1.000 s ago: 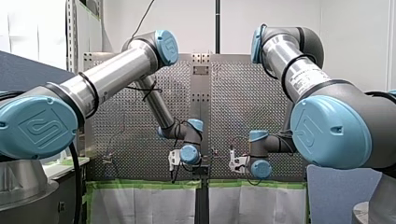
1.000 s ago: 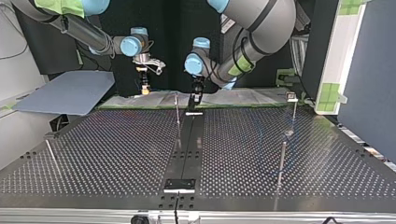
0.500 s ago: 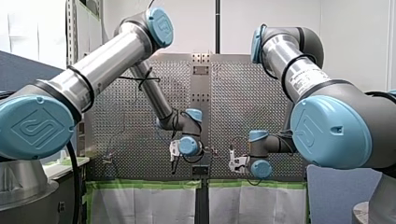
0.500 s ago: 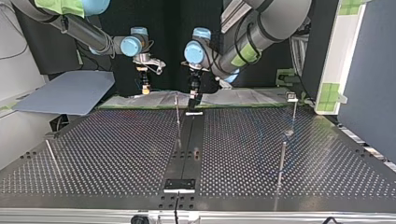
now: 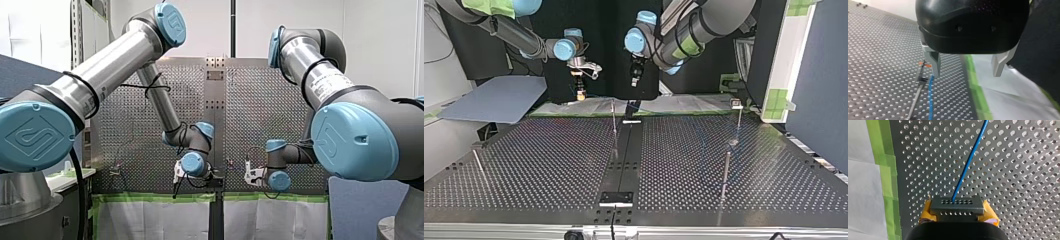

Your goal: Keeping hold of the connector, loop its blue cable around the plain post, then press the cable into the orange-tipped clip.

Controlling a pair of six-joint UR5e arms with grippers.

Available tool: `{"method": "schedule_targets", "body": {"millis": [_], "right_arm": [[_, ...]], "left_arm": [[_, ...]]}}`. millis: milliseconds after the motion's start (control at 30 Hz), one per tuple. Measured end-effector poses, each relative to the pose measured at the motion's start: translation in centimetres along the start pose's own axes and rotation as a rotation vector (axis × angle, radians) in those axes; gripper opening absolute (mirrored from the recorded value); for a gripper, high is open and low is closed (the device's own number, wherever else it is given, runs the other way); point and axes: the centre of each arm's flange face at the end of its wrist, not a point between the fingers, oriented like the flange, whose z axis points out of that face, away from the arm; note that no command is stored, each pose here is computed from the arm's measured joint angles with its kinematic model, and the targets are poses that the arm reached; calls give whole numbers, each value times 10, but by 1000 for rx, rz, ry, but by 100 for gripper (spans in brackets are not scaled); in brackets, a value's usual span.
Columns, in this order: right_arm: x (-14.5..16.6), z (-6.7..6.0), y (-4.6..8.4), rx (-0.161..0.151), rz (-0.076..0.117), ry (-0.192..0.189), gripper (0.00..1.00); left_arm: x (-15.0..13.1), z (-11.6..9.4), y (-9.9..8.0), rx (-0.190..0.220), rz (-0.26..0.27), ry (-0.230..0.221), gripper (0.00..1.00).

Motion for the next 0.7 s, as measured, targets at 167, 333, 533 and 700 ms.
{"method": "schedule_targets", "body": {"millis": [167,333,533,700], "right_arm": [[0,0,-1,2,0,0,0],[0,0,-1,3,1,-1,0],[0,0,-1,3,1,-1,0],[0,0,-2,9,1,2,0]], "left_arm": [[3,-3,-3,21,22,21,100],[-10,3,-13,35,25,15,100],[-28,15,-23,42,6,-24,100],[-31,17,-23,40,-3,-32,100]]}}
